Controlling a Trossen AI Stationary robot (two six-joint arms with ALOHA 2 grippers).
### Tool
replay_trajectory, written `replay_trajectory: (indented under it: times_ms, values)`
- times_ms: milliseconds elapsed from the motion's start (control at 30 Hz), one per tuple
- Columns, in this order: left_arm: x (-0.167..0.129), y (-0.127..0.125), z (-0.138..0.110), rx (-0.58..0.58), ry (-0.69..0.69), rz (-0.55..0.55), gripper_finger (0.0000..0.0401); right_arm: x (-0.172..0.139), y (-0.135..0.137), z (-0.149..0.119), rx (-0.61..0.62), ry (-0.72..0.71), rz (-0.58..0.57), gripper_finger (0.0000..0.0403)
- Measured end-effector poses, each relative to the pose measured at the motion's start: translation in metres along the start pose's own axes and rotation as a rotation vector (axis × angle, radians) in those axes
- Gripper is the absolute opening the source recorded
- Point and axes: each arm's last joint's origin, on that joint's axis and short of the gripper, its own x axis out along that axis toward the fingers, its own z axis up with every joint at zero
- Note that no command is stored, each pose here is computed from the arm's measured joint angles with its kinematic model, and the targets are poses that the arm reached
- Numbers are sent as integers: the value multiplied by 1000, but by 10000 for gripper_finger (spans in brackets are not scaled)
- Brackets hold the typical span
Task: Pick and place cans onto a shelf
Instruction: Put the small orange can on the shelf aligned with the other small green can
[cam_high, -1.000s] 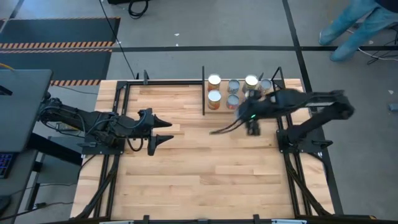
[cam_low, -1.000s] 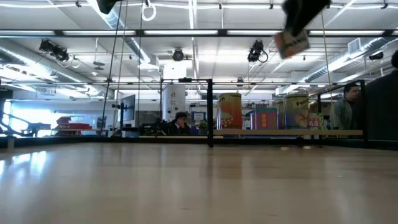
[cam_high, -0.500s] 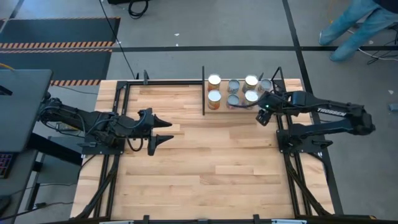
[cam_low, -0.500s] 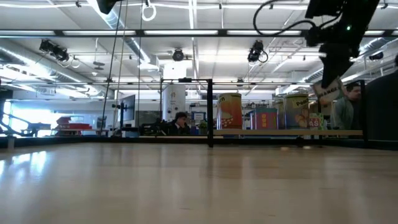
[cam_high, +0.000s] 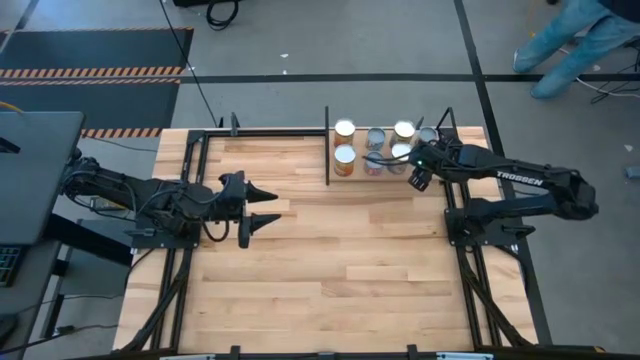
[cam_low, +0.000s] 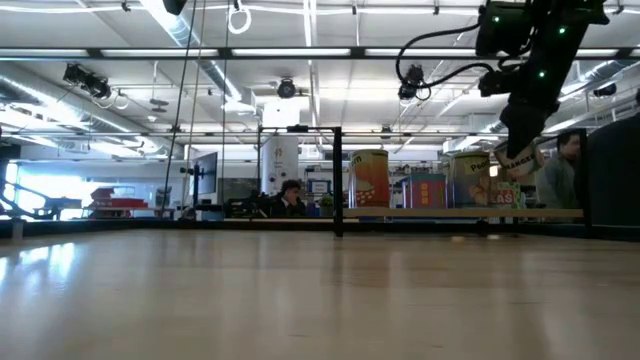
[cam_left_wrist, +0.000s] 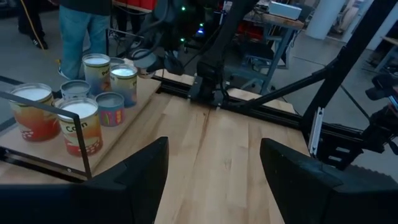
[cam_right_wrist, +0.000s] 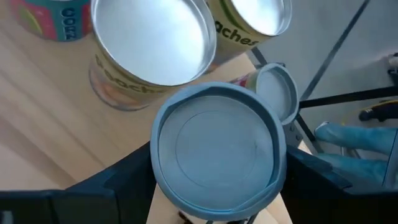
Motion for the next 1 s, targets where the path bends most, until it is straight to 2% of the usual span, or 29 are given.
replay_trajectory:
  times_ms: [167, 433, 667, 800, 1000]
  values:
    - [0, 0, 0, -27, 0, 0, 259, -4, -4, -3, 14, -11, 42, 288]
    - [0, 0, 1, -114, -8, -3, 259, 7, -8, -4, 38, 38, 24, 288]
    - [0, -1, 2, -143, -15, -10, 259, 19, -12, -2, 22, 88, 141, 289]
    - [0, -1, 2, -143, -15, -10, 259, 27, -15, -3, -33, 127, 153, 289]
    - [0, -1, 2, -211, -15, -10, 259, 33, -23, 0, -27, 100, 205, 290]
